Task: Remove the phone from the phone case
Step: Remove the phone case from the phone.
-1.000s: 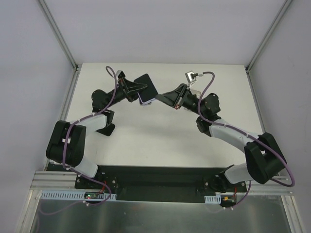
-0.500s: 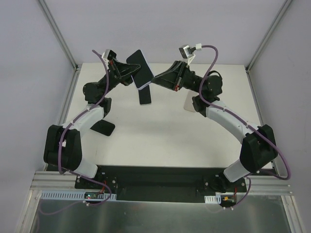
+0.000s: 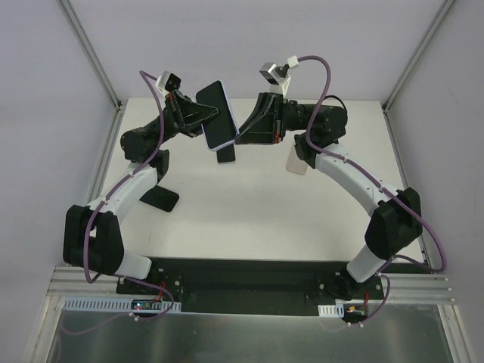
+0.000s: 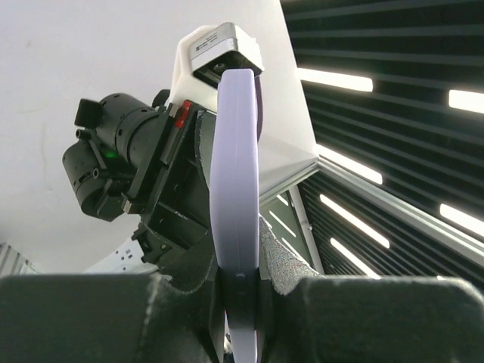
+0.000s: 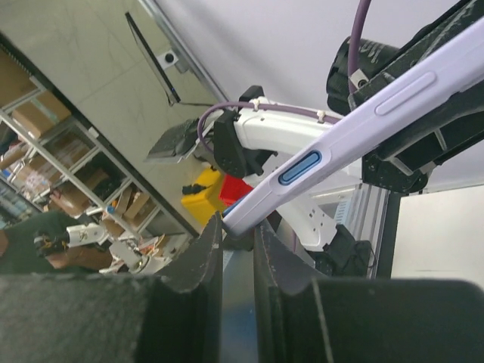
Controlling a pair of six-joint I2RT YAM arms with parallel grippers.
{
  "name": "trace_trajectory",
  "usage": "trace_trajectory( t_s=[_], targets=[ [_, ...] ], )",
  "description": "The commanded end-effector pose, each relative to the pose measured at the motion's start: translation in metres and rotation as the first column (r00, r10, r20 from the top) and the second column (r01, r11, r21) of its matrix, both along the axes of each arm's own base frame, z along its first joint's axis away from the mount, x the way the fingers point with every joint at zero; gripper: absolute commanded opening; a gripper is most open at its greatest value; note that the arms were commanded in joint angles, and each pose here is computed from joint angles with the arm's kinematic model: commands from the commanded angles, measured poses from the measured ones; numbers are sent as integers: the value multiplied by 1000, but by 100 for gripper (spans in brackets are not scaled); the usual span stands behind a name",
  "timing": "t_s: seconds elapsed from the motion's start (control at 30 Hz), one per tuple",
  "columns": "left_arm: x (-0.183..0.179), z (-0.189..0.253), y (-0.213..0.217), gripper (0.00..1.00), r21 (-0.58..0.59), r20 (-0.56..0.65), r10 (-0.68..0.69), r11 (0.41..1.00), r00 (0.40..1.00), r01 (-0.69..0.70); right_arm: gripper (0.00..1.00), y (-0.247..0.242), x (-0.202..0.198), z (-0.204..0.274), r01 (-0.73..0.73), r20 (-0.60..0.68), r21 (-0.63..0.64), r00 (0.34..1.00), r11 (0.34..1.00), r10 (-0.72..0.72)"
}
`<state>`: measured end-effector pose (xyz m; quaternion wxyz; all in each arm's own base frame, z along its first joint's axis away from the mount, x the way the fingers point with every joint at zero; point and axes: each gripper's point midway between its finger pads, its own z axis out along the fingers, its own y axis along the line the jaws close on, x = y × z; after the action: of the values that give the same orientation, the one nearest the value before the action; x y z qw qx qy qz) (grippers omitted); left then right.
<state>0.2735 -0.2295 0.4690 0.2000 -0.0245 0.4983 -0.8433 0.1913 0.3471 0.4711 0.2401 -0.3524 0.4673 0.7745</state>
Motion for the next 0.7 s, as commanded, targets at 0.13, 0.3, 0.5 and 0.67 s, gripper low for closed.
trace_trajectory(
  t_s=[0.13, 0.3, 0.5, 0.67],
  targets=[
    [-58, 5, -4, 0, -11, 51, -229, 973, 972, 230, 1, -7, -58, 39, -134, 320, 194, 945, 972, 66],
    [-65, 7, -7, 0, -5, 70, -248, 969, 966, 248, 2, -2, -54, 36, -133, 318, 194, 946, 972, 66],
    [-73, 14, -7, 0, -3, 92, -258, 966, 962, 259, 1, 7, -32, 20, -96, 276, 182, 960, 979, 43],
    [-80, 20, -6, 0, 0, 113, -266, 964, 957, 267, 2, 12, -13, 4, -56, 237, 166, 971, 985, 15]
  ],
)
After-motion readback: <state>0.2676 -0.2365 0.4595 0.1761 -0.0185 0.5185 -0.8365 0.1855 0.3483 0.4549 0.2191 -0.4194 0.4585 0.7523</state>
